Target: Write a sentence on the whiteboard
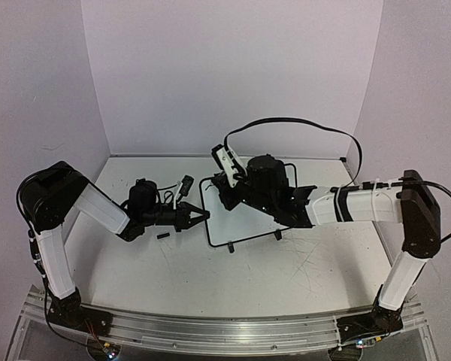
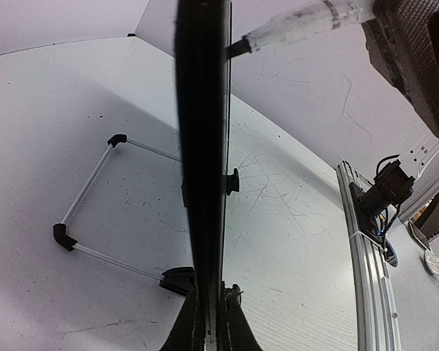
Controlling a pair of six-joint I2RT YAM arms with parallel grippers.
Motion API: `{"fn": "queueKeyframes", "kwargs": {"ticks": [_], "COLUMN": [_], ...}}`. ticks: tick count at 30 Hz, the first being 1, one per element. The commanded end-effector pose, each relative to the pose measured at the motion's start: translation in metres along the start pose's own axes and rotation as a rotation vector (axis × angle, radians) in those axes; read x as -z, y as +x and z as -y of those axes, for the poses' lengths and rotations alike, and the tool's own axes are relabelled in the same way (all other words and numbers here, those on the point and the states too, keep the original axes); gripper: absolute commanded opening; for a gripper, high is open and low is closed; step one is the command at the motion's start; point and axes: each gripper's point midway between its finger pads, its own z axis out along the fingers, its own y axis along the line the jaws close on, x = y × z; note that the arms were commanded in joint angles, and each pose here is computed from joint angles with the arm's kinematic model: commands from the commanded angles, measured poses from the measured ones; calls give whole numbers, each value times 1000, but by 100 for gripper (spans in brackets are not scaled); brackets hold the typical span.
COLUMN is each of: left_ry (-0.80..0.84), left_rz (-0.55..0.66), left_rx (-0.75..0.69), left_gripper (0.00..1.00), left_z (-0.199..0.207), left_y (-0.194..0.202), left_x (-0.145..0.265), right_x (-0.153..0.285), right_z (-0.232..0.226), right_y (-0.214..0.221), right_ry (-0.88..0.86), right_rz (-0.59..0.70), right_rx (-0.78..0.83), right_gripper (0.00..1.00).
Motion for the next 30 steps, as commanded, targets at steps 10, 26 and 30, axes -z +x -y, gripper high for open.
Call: {"fn": "queueKeyframes", "kwargs": {"ticks": [10, 26, 30], "left_ry": [-28, -33, -33], "left_rz": [-13, -18, -16], "left_rx": [-52, -57, -57], "left_gripper": [0, 0, 0], "left_z": [-1, -2, -2], "left_y": [-3, -3, -4], "left_x": [0, 0, 0], "right_x": [-5, 3, 3], "right_z": [5, 5, 5], "right_y": [-5, 15, 21], "right_ry": [31, 32, 30], "right_rz": [14, -26, -39], "right_rx": [-11, -32, -35], "right_gripper": [0, 0, 0]}}
